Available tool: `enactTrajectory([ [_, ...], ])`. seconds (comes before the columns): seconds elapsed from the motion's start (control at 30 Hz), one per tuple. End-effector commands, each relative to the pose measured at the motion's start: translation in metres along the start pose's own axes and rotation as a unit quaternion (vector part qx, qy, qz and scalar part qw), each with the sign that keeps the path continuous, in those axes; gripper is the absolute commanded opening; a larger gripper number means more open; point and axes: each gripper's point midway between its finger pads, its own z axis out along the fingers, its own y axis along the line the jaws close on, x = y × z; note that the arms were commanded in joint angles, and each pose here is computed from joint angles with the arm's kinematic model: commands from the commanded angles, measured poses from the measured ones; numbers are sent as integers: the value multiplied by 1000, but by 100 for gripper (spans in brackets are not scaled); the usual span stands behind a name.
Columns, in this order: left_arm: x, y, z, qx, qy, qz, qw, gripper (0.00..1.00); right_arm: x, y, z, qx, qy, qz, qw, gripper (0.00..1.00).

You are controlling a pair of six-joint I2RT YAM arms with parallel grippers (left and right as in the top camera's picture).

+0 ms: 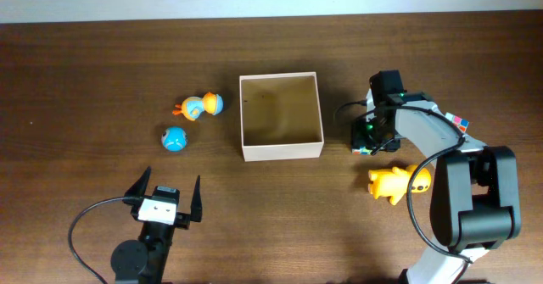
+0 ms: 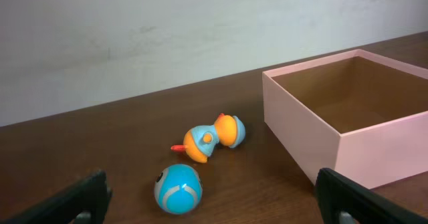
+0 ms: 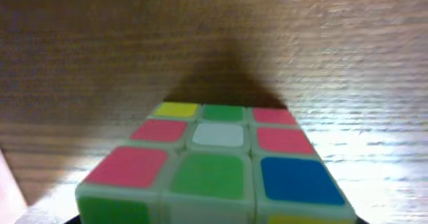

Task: Pack container
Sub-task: 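Close the right gripper on the nearer Rubik's cube and lift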

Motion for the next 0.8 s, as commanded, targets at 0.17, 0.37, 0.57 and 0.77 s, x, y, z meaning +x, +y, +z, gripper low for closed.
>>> enactTrajectory([
  [0.17, 2, 2, 0, -5, 0, 6, 1000, 99, -6, -10, 1, 25, -14, -15, 999, 60],
  [0.37, 2, 2, 0, -5, 0, 6, 1000, 99, -10, -10, -1, 26, -20, -17, 999, 53],
  [0.57, 2, 2, 0, -5, 0, 6, 1000, 99, -14, -10, -4, 27, -25, -29, 999, 50],
  [0.77, 2, 2, 0, -5, 0, 6, 1000, 99, -21, -8, -12, 26, -30, -30, 999, 50],
])
